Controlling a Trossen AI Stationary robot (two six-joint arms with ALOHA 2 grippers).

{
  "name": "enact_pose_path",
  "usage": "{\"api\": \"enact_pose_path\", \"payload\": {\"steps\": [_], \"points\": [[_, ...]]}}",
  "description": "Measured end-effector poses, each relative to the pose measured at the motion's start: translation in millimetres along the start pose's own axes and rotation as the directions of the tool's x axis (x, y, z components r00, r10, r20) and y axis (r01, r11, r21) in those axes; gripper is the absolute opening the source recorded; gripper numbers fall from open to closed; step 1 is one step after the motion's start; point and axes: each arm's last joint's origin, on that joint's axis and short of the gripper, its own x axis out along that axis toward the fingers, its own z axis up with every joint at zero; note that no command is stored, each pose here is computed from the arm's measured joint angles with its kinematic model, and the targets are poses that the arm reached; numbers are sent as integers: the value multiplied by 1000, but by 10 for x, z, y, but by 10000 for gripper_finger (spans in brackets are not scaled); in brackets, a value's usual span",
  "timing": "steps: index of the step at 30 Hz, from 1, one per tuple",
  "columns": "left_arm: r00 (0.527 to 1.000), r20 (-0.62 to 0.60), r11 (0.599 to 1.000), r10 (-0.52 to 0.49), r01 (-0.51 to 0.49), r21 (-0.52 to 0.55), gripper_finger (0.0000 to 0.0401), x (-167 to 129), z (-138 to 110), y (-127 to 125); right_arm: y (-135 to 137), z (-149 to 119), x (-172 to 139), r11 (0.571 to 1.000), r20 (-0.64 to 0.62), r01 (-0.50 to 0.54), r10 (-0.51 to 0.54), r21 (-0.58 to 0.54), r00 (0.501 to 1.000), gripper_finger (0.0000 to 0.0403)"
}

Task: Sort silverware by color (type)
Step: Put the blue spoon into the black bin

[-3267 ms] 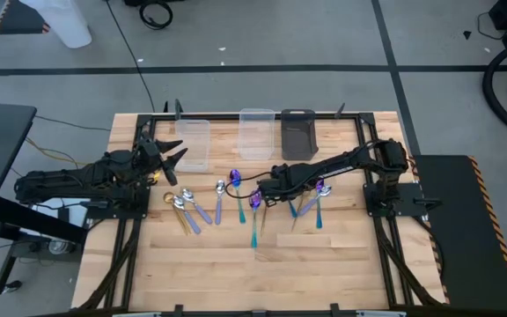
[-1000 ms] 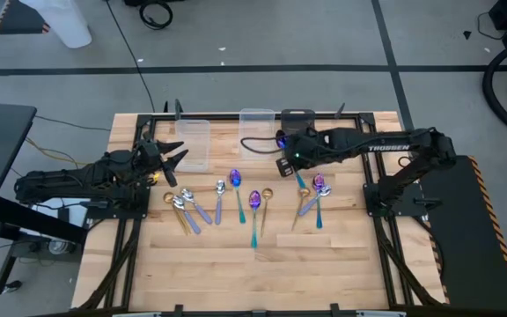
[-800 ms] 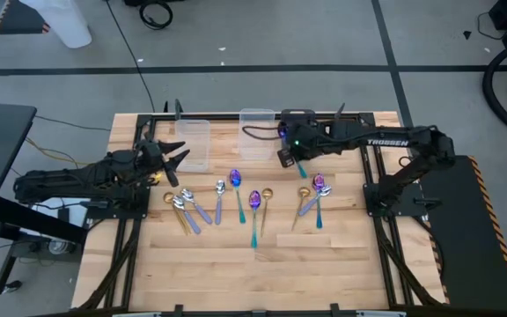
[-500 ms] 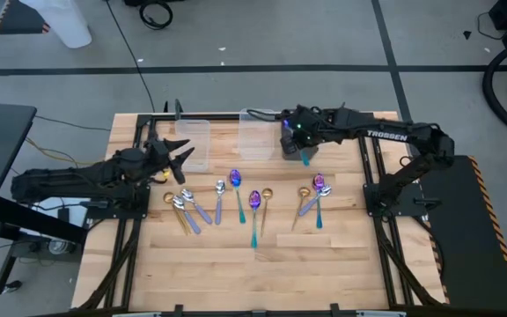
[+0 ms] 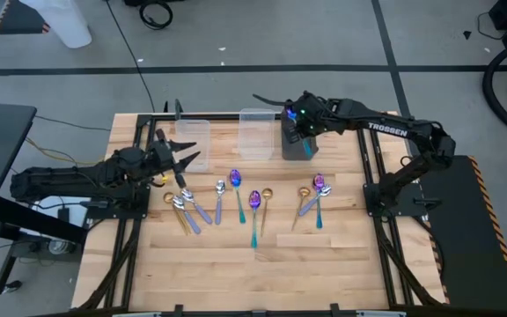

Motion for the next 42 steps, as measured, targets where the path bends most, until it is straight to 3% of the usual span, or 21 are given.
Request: {"api": "enact_pose_path", "payload": {"steps": [12, 29, 42], "points": [[991, -35, 992, 126, -125, 25, 146, 1, -14, 34, -121, 95, 54, 1000, 14, 25, -25, -18, 1000, 27], [991, -20, 991, 131, -131, 8, 146, 1, 2, 38, -165, 143, 453, 992, -36, 109, -112, -60, 993, 27], [991, -20, 991, 132, -132, 7, 146, 1, 1, 38, -326, 79, 655, 995, -29, 96, -97, -38, 995, 27]]}}
